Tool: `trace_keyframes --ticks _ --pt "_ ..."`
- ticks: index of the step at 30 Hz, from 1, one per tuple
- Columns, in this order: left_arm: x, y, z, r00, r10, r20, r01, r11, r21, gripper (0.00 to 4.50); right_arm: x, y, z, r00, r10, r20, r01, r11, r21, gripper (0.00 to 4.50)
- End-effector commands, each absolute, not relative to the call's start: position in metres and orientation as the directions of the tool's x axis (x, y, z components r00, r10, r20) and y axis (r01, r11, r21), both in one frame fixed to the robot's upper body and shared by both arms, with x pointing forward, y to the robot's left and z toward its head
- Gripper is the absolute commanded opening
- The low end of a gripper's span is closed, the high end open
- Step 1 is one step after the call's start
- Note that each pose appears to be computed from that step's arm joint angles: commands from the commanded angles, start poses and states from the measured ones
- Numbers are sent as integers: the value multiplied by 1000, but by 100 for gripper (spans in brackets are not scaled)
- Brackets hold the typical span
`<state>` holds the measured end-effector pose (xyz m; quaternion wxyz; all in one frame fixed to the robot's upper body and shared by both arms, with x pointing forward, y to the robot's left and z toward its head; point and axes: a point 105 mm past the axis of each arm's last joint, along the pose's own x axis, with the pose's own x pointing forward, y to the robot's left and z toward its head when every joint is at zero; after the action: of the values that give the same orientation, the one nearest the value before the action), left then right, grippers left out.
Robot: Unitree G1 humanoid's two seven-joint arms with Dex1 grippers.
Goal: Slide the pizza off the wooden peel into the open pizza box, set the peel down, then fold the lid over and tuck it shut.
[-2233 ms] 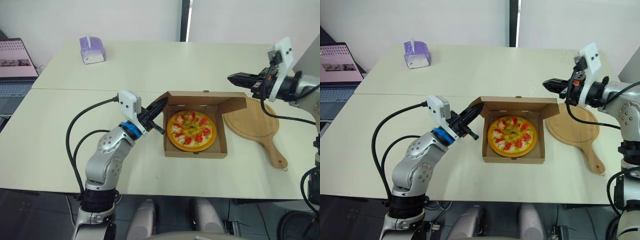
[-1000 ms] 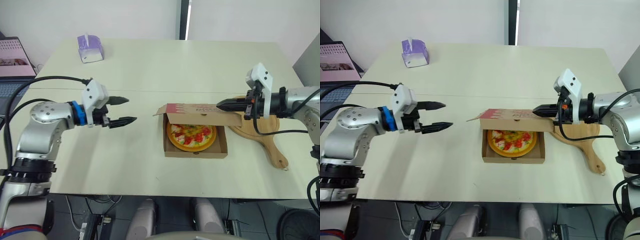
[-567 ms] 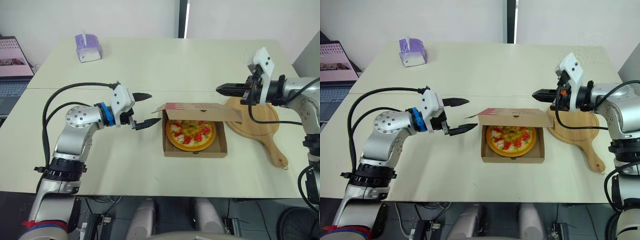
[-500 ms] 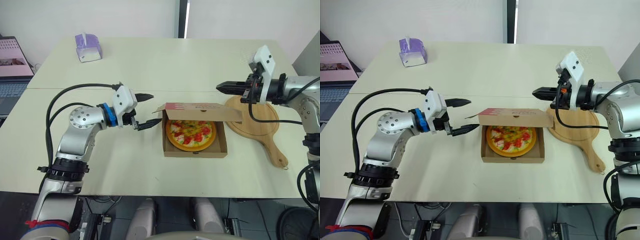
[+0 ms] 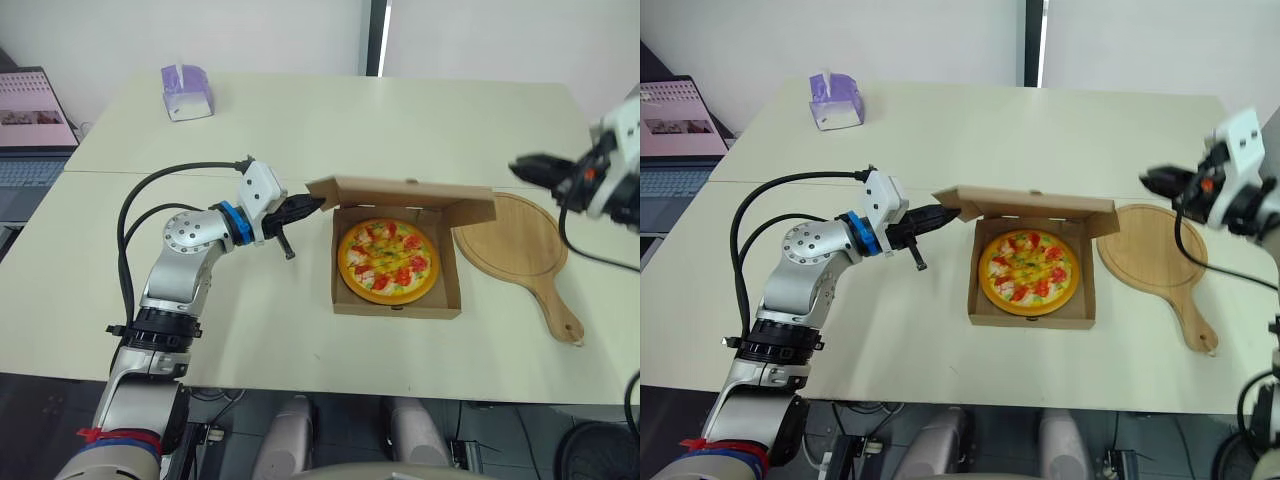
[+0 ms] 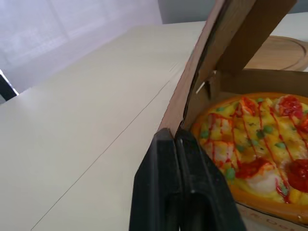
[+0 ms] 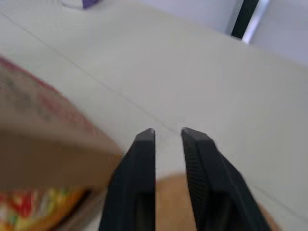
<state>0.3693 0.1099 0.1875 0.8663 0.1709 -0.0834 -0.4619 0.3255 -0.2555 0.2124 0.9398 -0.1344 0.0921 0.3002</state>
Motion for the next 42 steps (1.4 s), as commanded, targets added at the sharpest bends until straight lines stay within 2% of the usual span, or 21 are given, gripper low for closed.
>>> trace_keyframes --ticks 1,3,6,9,14,20,23,33,42 --pt "379 113 211 595 -800 70 734 577 358 0 305 -243 212 778 568 -267 -627 721 -294 233" --pt "383 112 214 603 -794 79 730 589 346 0 300 -234 198 770 570 -288 -638 711 -296 307" --pt "385 111 213 606 -792 74 733 592 337 0 304 -208 191 780 579 -240 -626 729 -278 412" --pt "385 110 212 607 -792 73 737 595 321 0 320 -199 202 842 524 -124 -538 807 -245 412" --pt "385 111 209 608 -791 63 743 595 307 0 341 -201 222 897 441 -19 -435 877 -202 412" --pt "386 113 210 618 -783 69 737 607 296 0 349 -194 237 880 473 23 -463 869 -175 412" --pt "388 114 212 624 -778 71 732 615 293 0 353 -189 240 866 499 29 -489 857 -162 352" --pt "408 118 227 645 -761 71 716 634 292 0 365 -185 249 866 498 37 -484 855 -187 1" --pt "438 106 239 658 -752 42 695 628 349 0 374 -174 256 881 470 64 -447 868 -219 1"
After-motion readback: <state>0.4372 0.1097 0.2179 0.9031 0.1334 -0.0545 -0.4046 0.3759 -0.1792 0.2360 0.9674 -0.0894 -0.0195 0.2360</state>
